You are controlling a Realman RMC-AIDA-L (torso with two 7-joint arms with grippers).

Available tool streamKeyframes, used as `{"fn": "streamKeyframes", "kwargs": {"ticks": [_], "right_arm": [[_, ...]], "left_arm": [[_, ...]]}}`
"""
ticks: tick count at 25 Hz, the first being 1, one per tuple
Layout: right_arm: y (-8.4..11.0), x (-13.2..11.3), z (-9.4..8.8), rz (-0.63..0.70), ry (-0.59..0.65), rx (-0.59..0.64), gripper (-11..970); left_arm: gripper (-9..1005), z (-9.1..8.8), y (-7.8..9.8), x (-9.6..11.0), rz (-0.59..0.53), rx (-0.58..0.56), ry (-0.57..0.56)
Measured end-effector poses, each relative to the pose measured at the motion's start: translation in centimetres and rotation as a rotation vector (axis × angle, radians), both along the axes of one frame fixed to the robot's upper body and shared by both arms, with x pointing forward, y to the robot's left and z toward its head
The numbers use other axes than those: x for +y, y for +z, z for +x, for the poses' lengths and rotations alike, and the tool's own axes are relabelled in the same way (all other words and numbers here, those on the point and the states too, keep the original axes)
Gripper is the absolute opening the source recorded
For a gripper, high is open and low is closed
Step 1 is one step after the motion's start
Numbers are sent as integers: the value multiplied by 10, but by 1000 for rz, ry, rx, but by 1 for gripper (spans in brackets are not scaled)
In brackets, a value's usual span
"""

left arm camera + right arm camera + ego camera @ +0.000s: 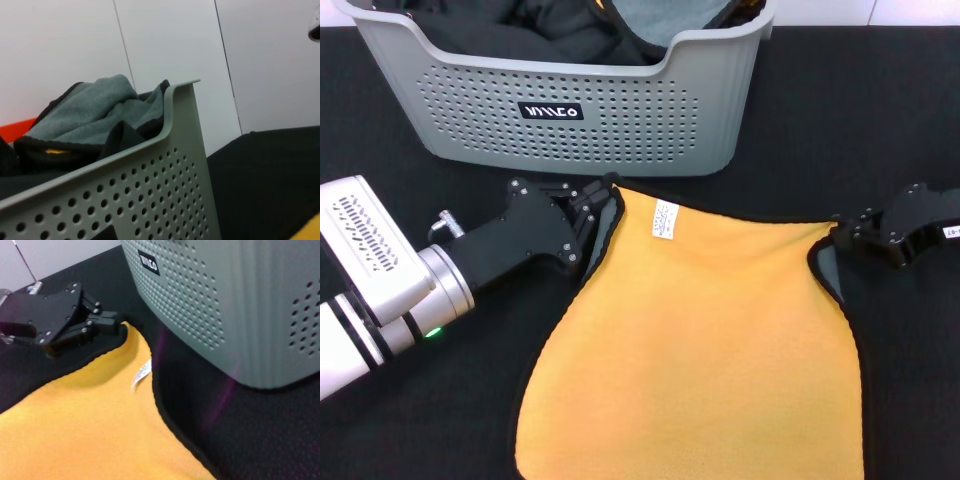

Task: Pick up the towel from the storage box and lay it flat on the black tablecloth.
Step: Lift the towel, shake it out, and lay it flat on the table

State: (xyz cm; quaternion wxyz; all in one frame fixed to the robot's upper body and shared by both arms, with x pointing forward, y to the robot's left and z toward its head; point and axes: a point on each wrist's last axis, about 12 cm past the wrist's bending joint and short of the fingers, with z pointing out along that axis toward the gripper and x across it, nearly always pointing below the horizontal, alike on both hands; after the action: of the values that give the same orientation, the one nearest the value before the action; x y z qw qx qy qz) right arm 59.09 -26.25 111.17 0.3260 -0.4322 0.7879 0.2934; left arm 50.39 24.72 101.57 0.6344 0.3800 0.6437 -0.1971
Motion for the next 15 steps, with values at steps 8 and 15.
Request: {"fn": "streamKeyframes", "kwargs": {"ticks": [8, 15], "right_arm": [[-6, -1, 5, -67, -25, -22, 12], [-5, 5, 8, -104, 10, -39, 12]], "left_arm": [[30, 4, -2, -2, 62, -32, 6], [36, 5, -3, -3, 76, -40, 7]]}}
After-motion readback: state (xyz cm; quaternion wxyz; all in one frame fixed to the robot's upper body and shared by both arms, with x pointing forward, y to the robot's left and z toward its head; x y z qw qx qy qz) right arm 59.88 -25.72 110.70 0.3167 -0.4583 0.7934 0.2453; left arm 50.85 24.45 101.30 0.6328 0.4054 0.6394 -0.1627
